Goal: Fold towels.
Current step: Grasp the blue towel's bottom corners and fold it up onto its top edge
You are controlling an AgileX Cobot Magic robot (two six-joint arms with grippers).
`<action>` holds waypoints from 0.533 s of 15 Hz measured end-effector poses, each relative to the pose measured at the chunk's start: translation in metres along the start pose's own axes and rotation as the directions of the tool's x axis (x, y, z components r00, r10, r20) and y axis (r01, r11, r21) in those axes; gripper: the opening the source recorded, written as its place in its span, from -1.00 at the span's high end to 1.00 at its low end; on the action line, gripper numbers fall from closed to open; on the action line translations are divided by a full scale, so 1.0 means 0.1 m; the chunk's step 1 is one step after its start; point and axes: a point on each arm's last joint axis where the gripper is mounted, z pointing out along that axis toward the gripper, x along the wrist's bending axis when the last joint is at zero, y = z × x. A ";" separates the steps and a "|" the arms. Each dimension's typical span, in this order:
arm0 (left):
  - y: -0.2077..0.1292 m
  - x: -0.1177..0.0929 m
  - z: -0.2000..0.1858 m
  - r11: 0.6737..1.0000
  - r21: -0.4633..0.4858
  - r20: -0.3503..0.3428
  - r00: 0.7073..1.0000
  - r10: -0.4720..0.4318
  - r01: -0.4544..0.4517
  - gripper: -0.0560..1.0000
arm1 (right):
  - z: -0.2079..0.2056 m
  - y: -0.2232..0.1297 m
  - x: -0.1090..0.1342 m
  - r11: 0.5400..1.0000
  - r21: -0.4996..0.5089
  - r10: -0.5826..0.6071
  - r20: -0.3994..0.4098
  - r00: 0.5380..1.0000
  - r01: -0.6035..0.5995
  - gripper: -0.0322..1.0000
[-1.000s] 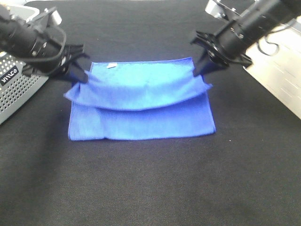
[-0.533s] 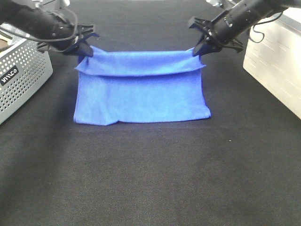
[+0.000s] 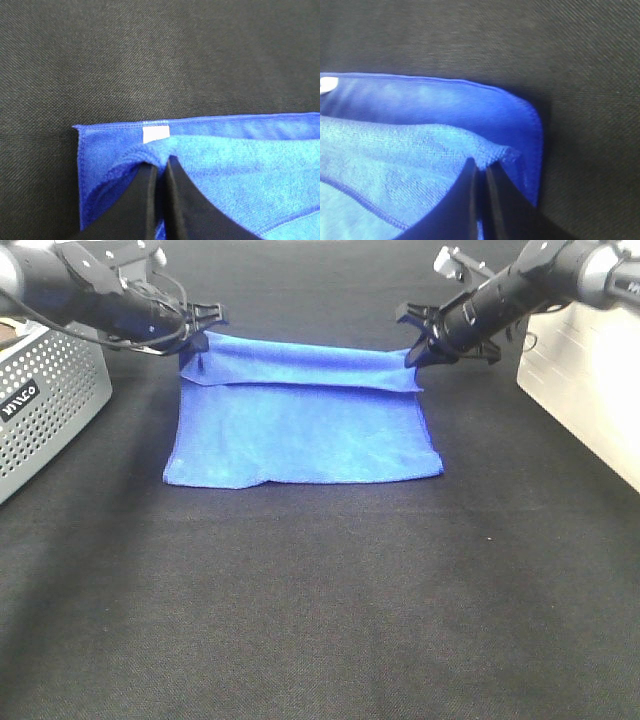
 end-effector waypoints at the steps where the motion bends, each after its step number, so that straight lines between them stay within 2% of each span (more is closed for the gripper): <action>1: -0.01 0.01 0.03 1.000 -0.001 -0.002 1.000 -0.001 0.001 0.83 | 0.04 -0.02 -0.02 1.000 0.004 0.003 0.003 1.000 -0.003 0.91; 3: -0.03 0.03 0.06 1.000 -0.012 -0.011 1.000 -0.006 0.006 0.39 | 0.08 -0.04 -0.05 1.000 0.002 0.007 0.008 1.000 -0.007 0.35; 4: -0.03 0.03 0.06 1.000 -0.014 -0.011 1.000 -0.008 0.008 0.11 | 0.08 -0.04 -0.05 1.000 -0.003 0.007 0.009 1.000 -0.007 0.02; 5: -0.03 0.03 0.06 1.000 -0.014 -0.011 1.000 -0.008 0.008 -0.15 | 0.08 -0.03 -0.05 1.000 -0.006 0.006 0.009 1.000 -0.006 -0.20; 6: -0.03 0.03 0.06 1.000 -0.012 -0.011 1.000 -0.008 0.008 -0.34 | 0.07 -0.03 -0.04 1.000 0.000 0.004 0.008 1.000 -0.004 -0.33; 8: -0.02 -0.01 0.01 1.000 0.023 0.010 1.000 0.003 -0.003 -0.43 | -0.07 0.00 0.03 0.998 0.045 -0.033 0.005 0.999 0.033 -0.40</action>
